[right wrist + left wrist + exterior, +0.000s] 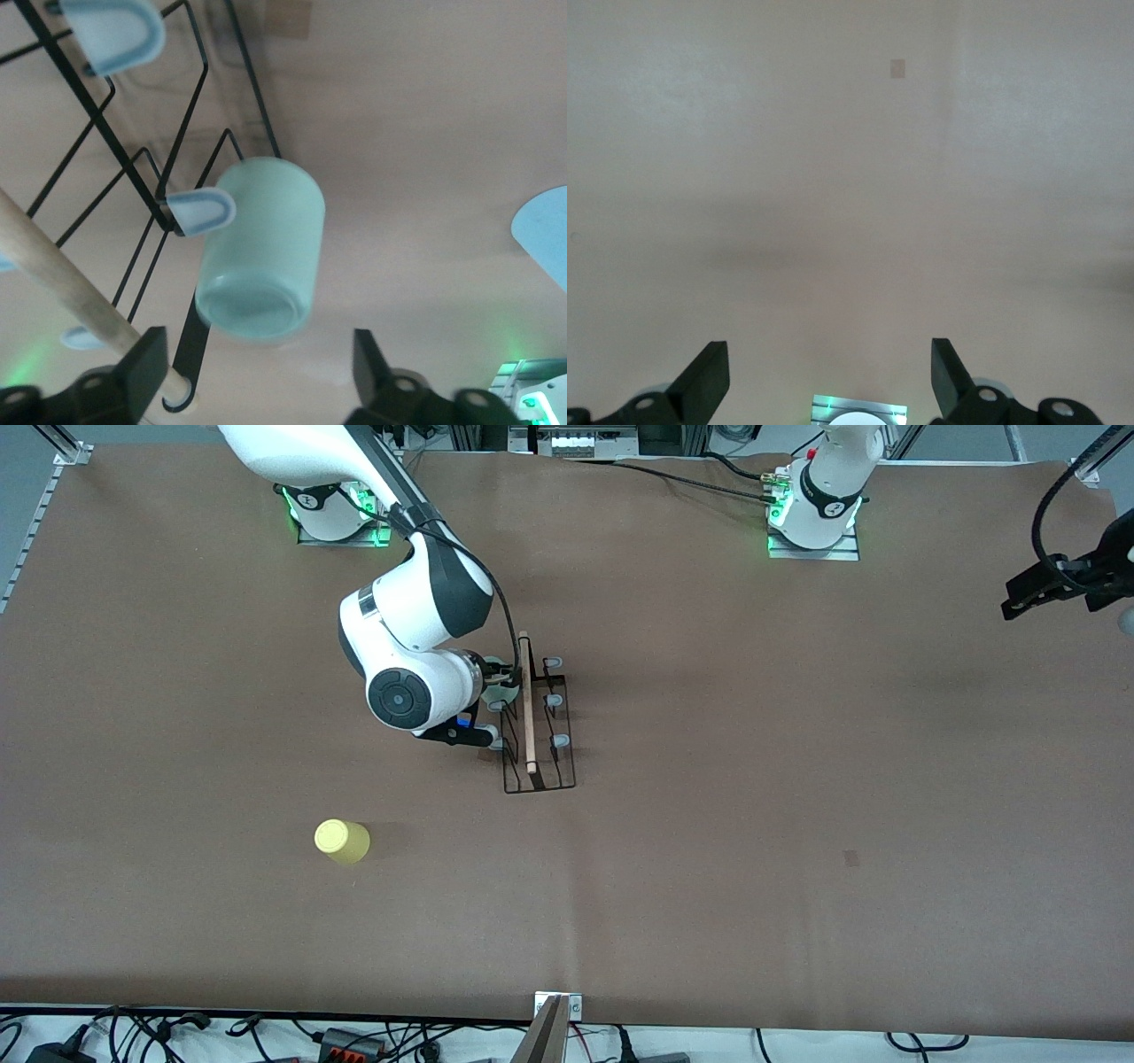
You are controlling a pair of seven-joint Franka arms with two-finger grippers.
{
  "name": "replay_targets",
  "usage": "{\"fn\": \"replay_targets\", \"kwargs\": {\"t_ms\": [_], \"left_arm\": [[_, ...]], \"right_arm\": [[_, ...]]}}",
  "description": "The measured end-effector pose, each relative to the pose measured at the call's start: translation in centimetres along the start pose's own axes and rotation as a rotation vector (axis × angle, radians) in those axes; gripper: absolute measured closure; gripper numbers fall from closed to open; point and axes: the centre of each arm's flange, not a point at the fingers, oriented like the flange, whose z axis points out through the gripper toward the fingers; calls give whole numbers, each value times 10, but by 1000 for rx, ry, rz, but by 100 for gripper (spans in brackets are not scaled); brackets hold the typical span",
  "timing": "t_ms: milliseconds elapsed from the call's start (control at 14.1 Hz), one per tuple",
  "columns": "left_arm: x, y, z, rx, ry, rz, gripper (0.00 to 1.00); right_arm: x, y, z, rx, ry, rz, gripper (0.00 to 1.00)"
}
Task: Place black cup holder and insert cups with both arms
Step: 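Release the teal cup and move the right gripper to the yellow cup, then grasp the yellow cup with the right gripper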
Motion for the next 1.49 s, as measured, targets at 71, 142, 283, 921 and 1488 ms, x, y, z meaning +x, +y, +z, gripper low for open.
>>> {"fn": "replay_targets", "kwargs": {"t_ms": [71,142,283,921,1488], "left_arm": [[0,0,0,0,9,-1,0],[2,-2,1,-1,13,-4,0],[3,-6,2,-2,15,-10,0],[8,-8,0,-26,38,-15,0],[9,-12,-3,-38,41,-16,0]], "right_arm": [[-1,2,-8,4,16,26,0],[-1,6,-21,6,47,52,0],[8,30,-65,-17,181,113,0],[207,219,-77,-19,575,40,0],[231,203,-47,-48,585,-64,0]]}}
